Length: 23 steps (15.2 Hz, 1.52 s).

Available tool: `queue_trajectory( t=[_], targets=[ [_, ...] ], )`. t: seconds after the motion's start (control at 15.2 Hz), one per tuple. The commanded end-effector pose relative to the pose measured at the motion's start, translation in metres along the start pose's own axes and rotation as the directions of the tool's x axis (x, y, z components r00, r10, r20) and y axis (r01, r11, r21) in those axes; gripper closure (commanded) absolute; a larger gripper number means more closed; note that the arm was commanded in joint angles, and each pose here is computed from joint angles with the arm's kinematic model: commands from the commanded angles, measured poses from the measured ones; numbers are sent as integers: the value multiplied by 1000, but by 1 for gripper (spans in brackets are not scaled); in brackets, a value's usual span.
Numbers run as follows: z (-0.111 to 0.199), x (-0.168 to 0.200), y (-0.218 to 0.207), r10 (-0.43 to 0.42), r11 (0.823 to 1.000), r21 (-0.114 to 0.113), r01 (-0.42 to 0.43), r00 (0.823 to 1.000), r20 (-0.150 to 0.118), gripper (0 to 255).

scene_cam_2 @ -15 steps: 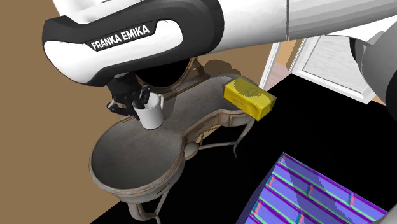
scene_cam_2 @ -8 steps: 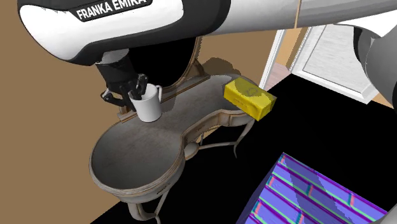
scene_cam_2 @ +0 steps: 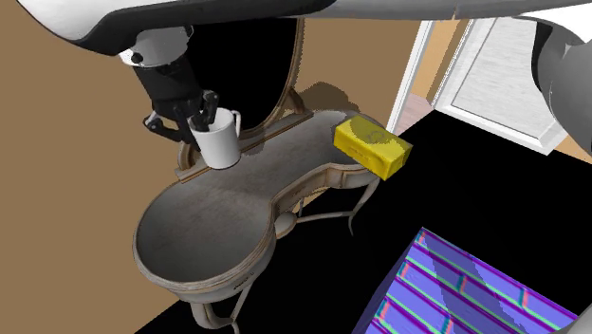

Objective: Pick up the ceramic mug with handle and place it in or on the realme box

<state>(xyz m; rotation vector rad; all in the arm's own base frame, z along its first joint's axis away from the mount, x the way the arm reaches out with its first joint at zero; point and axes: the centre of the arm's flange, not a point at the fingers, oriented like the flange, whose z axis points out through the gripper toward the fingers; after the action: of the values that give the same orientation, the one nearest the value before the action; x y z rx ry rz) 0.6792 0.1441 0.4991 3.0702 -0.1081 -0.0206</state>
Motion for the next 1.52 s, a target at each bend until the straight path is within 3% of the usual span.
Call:
queue_trajectory(
  t=[0.0, 1.45],
  targets=[
    [-1, -8, 19, 0, 1000, 0, 0, 1000, 0, 255],
    [4, -109, 291, 0, 1000, 0, 0, 1000, 0, 255]
  ],
)
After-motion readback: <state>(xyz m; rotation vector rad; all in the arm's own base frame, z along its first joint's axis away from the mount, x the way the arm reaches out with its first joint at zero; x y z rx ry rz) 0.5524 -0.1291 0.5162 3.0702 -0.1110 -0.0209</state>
